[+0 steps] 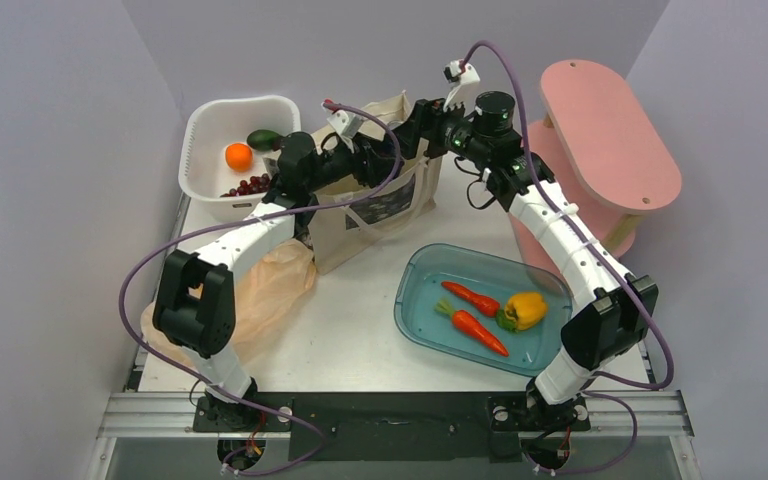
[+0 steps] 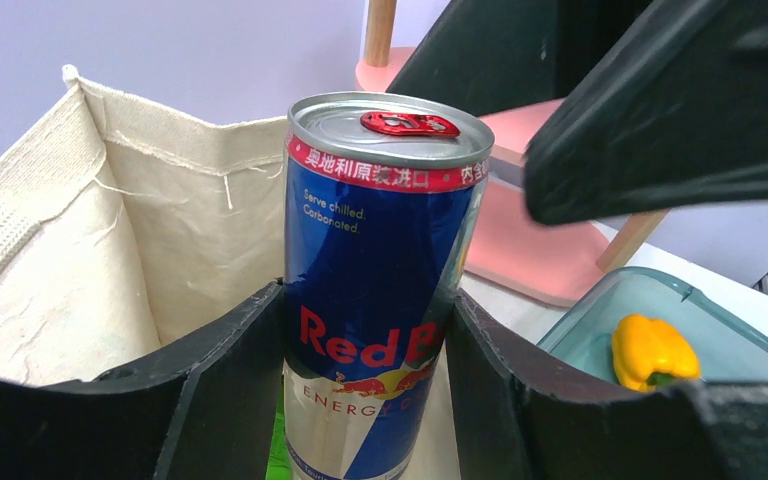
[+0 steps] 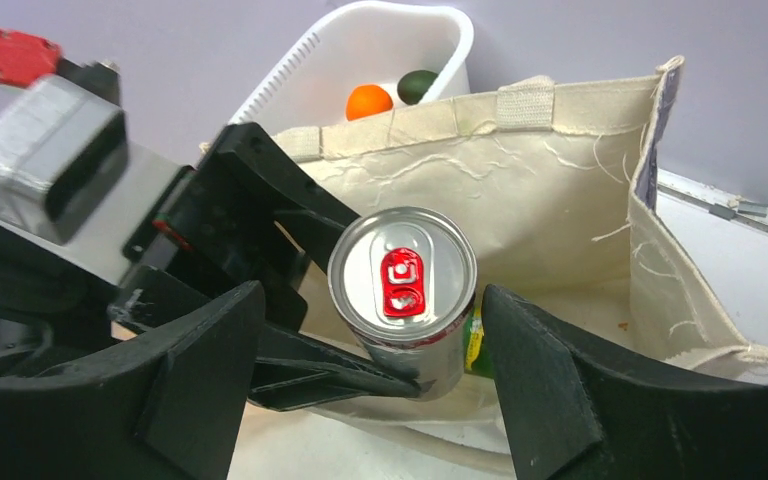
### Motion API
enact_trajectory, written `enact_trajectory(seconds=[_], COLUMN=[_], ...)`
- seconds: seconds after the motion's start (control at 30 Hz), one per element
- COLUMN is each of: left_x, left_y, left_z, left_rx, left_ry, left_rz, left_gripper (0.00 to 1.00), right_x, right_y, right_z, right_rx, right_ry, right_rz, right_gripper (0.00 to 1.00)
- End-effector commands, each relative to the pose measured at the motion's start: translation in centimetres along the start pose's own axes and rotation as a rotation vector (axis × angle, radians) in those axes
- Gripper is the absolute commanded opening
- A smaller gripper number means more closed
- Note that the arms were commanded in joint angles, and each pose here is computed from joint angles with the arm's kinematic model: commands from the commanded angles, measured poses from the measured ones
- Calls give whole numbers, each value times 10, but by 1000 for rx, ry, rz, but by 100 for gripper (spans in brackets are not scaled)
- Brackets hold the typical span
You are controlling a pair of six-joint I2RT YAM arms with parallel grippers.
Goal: Untie the knot of the grocery bags and take out the mixed food
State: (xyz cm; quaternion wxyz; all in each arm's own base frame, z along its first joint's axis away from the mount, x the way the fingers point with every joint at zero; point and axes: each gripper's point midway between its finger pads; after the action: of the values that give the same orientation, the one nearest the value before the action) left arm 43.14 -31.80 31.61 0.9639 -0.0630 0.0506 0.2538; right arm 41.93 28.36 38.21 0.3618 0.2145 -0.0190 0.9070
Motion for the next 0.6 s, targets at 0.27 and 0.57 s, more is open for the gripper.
enact_trajectory(seconds=[0.27, 0.57], left_x=[-48, -57], left_y=[13, 16], left_z=[98, 99], left_rx=[-217, -184], left_ry=[-126, -116], left_rz=[-110, -125], left_gripper=[7, 17], right_x=[0, -3], right_y=[-11, -6], right_z=[-2, 14], right_rx=[-24, -84], right_ry=[63, 56], right_rz=[-56, -67], right_gripper=[46, 0])
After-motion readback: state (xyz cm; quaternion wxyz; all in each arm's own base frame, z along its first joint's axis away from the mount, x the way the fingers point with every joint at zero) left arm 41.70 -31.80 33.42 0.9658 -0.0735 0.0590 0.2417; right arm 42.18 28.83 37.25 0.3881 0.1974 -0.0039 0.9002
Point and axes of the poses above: each gripper's point midway between its finger pads, its own y axis back along the fingers, its own x axis along the line the jaws close on, z = x × y, and after that the axes turned 2 degrees about -y, right-handed
